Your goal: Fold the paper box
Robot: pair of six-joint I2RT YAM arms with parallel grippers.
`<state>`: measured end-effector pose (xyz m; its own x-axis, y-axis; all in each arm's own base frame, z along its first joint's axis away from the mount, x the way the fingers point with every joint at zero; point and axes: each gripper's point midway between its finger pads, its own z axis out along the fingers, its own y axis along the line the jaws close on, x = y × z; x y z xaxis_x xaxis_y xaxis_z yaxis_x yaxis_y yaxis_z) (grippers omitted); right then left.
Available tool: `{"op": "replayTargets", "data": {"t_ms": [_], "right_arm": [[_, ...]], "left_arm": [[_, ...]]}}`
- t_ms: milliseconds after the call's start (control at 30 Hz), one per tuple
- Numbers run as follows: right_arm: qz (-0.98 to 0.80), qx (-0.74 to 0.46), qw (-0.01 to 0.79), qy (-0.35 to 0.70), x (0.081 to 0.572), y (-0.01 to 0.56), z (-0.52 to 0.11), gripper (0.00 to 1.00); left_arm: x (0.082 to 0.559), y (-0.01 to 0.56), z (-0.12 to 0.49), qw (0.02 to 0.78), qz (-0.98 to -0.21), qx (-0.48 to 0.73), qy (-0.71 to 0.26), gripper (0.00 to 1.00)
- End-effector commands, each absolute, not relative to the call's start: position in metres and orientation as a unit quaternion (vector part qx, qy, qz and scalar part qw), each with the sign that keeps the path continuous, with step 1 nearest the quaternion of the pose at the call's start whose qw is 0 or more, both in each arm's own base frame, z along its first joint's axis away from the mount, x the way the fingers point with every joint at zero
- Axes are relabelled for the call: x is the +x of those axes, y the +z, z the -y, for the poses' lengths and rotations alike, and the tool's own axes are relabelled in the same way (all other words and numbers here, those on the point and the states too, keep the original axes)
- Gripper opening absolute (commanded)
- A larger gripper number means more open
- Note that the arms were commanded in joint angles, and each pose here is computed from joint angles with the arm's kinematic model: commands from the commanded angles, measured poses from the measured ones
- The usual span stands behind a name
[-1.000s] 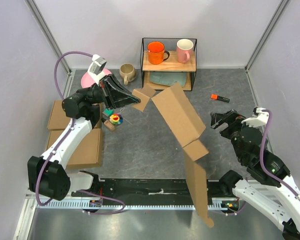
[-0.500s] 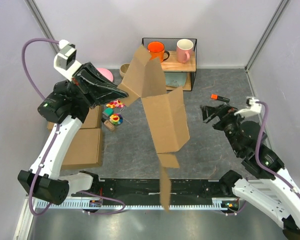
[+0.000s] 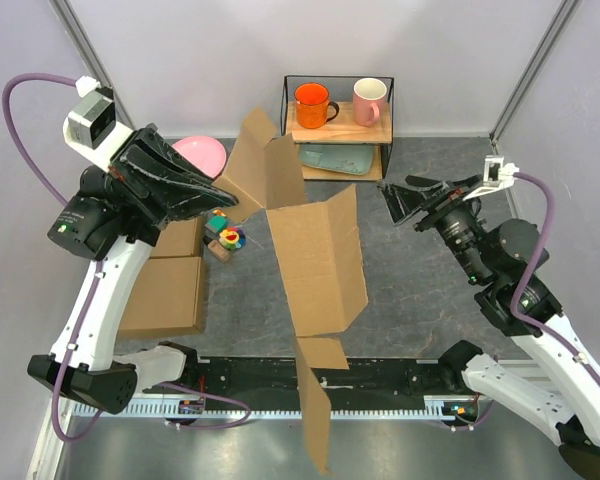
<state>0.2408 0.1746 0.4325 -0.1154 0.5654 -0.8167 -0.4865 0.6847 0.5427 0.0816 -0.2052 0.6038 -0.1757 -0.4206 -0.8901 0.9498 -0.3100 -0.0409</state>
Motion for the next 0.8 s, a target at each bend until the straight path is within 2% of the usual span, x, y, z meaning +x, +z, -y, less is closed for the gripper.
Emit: {"op": "replayTargets", "data": {"t_ms": [0,167,200,267,300,533,733,767], "right_arm": [[-0.590,-0.027,0.676,0.441,0.238,0.460,-0.188,0.98],[-0.573,0.005,0.650,0.500,0.264,0.440,-0.179,0.98],[-0.578,-0.007,0.610,0.542,0.263,0.433,-0.191,0.98],[-0.546,-0.026,0.604,0.580,0.265,0.440,-0.190,0.98],[-0.546,-0.035,0.577,0.606,0.268,0.432,-0.197,0.98],[-0.408,-0.072,0.521,0.746,0.236,0.457,-0.193,0.98],[-0.441,-0.089,0.514,0.731,0.257,0.430,-0.214,0.98],[-0.448,-0.111,0.547,0.698,0.262,0.427,-0.220,0.98]], "left_arm": [[0.030,0.617,0.187,0.548,-0.194,0.472,-0.662,0.08],[0.026,0.623,0.185,0.546,-0.182,0.465,-0.673,0.08],[0.026,0.623,0.185,0.543,-0.184,0.464,-0.675,0.08],[0.026,0.622,0.185,0.540,-0.184,0.463,-0.679,0.08],[0.025,0.622,0.185,0.538,-0.184,0.463,-0.680,0.08],[0.027,0.623,0.186,0.533,-0.189,0.458,-0.685,0.09],[0.031,0.623,0.189,0.528,-0.196,0.453,-0.691,0.10],[0.031,0.623,0.190,0.531,-0.195,0.453,-0.689,0.10]]}}
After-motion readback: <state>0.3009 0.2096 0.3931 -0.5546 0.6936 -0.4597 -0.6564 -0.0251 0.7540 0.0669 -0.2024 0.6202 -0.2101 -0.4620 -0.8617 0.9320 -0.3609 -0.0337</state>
